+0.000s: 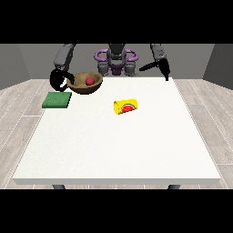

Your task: Pick the cup and pour the ball into the bowl, then pick the bowl and place it on the pad

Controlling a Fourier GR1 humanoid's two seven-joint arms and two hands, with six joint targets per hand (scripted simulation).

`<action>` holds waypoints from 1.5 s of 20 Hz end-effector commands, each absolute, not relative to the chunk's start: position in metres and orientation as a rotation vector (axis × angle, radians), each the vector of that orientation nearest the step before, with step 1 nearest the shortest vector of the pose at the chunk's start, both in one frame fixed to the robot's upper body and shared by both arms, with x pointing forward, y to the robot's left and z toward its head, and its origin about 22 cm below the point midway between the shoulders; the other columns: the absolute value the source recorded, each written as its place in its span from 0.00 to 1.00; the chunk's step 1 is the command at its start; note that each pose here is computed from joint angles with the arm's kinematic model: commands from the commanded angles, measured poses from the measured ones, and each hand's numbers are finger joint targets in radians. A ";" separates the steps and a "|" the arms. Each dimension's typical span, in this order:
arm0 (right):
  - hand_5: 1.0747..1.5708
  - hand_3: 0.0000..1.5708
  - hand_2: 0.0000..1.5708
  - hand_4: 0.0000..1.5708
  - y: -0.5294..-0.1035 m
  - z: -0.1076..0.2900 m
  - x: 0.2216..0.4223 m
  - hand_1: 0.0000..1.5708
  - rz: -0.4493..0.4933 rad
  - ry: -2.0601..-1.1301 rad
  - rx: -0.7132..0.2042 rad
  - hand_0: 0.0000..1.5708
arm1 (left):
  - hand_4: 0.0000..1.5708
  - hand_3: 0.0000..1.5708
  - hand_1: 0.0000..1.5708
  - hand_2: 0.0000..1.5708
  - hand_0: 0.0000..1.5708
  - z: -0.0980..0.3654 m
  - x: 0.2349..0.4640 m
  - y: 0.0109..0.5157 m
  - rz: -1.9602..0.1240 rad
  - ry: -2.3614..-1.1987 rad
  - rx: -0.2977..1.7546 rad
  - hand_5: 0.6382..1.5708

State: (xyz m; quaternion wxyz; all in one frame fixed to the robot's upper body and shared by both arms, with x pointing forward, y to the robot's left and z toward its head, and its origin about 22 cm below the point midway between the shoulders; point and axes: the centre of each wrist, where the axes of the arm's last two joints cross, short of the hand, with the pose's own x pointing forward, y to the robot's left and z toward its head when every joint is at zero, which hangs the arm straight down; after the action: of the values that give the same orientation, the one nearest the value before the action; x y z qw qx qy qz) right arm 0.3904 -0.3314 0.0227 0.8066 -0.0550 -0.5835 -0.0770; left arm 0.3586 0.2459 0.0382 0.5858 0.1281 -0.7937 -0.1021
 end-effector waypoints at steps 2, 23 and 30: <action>0.98 1.00 1.00 0.68 -0.369 0.035 0.384 1.00 -0.258 -1.279 -0.094 1.00 | 0.00 0.00 0.00 0.00 0.00 0.055 0.364 0.221 -0.262 -1.890 0.281 1.00; 1.00 0.00 1.00 0.66 -0.512 0.089 0.323 1.00 -0.240 -1.596 -0.225 1.00 | 0.00 0.00 0.00 0.00 0.00 0.124 0.339 0.177 -0.251 -2.229 0.353 0.99; 1.00 0.14 1.00 0.64 -0.522 0.090 0.317 1.00 -0.298 -1.578 -0.187 1.00 | 0.00 0.00 0.00 0.00 0.00 0.125 0.322 0.195 -0.271 -2.214 0.353 0.99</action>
State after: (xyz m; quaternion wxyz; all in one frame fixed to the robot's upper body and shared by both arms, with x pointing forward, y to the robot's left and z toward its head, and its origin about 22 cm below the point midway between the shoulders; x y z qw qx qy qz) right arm 0.3240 -0.5154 0.0947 0.6814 -0.1005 -0.7150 -0.1199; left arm 0.3348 0.1902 0.1275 0.4178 0.1435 -0.8908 -0.1070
